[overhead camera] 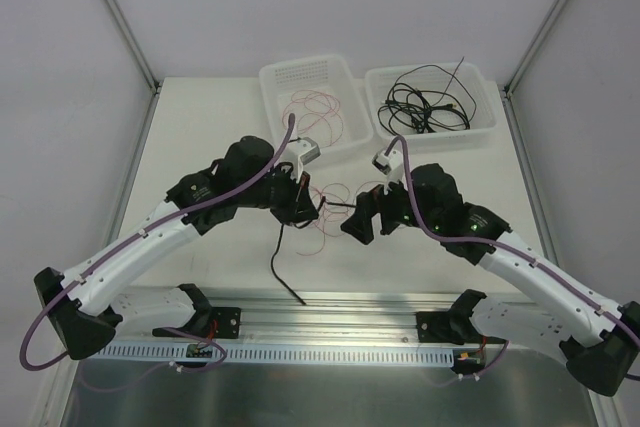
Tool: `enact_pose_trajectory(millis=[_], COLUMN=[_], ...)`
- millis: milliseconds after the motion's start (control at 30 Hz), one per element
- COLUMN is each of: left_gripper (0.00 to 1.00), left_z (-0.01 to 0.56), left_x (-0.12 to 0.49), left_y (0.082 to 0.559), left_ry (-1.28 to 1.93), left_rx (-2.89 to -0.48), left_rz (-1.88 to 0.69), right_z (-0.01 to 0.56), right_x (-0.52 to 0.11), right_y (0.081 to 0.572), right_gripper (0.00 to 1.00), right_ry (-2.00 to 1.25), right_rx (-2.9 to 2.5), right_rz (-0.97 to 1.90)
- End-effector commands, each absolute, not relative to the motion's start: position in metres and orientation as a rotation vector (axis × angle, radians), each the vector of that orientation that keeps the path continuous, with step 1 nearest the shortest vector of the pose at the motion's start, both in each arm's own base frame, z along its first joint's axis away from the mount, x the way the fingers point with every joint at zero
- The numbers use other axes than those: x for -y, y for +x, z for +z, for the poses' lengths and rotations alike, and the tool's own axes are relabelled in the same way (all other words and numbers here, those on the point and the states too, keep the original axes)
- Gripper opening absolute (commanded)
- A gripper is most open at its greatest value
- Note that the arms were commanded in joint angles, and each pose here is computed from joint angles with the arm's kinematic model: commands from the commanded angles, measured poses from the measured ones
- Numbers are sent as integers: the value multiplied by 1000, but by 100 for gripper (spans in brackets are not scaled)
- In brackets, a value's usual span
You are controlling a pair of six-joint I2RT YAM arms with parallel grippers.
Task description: Untangle the cables
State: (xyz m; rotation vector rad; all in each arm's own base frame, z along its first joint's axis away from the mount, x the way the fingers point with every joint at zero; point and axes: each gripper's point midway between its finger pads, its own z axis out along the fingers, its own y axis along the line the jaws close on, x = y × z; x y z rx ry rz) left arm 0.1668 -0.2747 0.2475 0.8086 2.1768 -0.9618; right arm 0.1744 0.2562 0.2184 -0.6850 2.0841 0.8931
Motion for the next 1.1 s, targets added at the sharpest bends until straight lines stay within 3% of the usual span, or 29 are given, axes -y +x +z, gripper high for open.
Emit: enact_pose_trajectory(millis=[0,600,1067], left_gripper=[0,0,0], left_z=[288,345,407], left_x=[281,288,282], left_y=[150,133,151], left_ry=[882,883,723], left_rx=[-2061,-1949,-1834], left_rz=[-1085,-1247,-1192], right_z=[246,271,280], right_x=[-264,-318,-296], right_y=[177,194,161], right_gripper=[100,100,97], right_ry=[-778,-831,-937], right_rx=[-1917,-1723,-1633], right_rz=[909,1043,1055])
